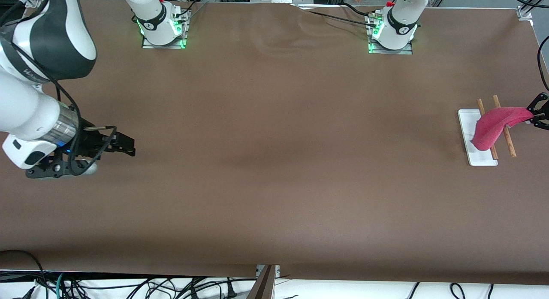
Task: Pass towel and hang on rack
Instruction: 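Drape the towel over the wooden dowels with the left gripper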
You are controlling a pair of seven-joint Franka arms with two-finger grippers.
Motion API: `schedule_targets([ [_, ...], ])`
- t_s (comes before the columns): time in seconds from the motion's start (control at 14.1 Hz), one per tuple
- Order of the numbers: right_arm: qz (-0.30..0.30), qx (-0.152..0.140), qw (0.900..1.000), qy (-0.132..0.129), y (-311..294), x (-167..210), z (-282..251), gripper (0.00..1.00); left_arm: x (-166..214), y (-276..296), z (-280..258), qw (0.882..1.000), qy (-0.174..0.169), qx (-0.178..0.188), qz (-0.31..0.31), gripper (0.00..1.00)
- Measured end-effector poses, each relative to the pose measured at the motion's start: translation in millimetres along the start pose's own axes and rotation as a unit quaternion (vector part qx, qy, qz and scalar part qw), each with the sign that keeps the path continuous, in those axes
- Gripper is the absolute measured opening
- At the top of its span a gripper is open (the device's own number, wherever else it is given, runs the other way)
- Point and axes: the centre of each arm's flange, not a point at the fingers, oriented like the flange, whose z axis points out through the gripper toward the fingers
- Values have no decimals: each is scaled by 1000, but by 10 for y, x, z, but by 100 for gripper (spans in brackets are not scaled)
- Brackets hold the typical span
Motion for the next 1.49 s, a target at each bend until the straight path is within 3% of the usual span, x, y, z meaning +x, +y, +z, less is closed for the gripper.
schedule_targets([
  [0.36, 54, -42, 997, 42, 619, -524, -842, 100, -439, -142, 91, 1000, 10, -1, 12, 3],
  [0.57, 24, -52, 998, 25, 818, -812, -1016, 100, -708, -224, 189, 1000, 16, -3, 14, 3],
  [0.71, 14, -53, 999, 1, 869, -895, -949, 100, -742, -344, 141, 999, 12, 7, 38, 17],
  [0.93, 14, -52, 998, -31, 870, -967, -833, 100, -840, -464, 94, 999, 9, 18, 47, 48],
  [1.28, 7, -51, 998, -41, 872, -981, -773, 100, -757, -586, -383, 996, -16, 65, 66, 97],
  [1.49, 6, -51, 998, -41, 869, -978, -771, 100, -631, -621, -668, 993, -32, 88, 77, 100],
])
